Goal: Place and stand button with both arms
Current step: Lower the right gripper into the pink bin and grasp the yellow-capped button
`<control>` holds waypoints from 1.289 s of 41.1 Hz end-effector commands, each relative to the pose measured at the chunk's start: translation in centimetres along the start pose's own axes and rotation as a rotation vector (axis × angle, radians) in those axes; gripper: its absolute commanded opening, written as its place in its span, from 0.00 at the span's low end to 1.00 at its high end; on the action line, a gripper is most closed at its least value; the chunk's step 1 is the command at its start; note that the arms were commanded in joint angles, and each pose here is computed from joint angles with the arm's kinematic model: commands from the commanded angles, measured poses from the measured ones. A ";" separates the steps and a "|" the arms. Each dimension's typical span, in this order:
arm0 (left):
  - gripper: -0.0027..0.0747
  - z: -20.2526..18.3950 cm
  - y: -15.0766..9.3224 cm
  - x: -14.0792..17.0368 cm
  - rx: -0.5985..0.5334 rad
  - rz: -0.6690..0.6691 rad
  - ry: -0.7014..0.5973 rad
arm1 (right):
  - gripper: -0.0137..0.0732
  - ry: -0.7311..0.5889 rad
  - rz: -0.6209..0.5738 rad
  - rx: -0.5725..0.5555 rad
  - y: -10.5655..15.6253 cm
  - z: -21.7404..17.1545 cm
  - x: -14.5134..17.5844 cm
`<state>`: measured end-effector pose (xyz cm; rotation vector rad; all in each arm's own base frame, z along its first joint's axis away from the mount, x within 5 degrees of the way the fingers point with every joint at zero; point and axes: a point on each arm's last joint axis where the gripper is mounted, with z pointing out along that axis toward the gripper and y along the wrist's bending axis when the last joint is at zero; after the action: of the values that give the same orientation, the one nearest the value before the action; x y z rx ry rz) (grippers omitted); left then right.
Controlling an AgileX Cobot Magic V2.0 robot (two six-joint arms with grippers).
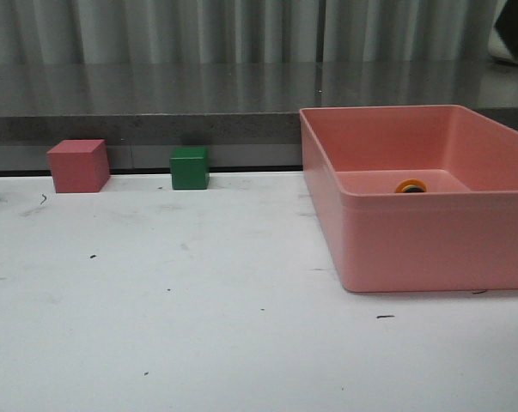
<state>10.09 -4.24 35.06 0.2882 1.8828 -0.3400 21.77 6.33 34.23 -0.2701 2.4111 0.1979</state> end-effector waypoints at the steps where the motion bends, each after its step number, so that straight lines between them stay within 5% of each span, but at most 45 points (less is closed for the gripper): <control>1: 0.67 -0.3 -0.3 -1.7 0.022 -0.017 -0.108 | 0.90 -0.018 -0.016 0.004 0.1 0.8 -2.5; 23: 0.67 -0.3 -0.3 -1.7 0.022 -0.017 -0.108 | 0.90 0.234 0.141 0.126 -3.5 14.9 -8.8; 44: 0.67 -0.3 -0.3 -1.7 0.022 -0.017 -0.108 | 0.90 0.358 0.200 0.143 -5.3 23.6 -8.1; 48: 0.67 -0.3 -0.3 -1.7 0.022 -0.017 -0.108 | 0.81 0.361 0.200 0.143 -5.4 23.9 -8.1; 53: 0.67 -0.3 -0.3 -1.7 0.022 -0.017 -0.108 | 0.55 0.354 0.201 0.142 -5.4 23.9 -8.2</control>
<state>10.09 -4.26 35.07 0.2899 1.8810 -0.3416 43.88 7.58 17.67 0.0007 2.9018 0.0516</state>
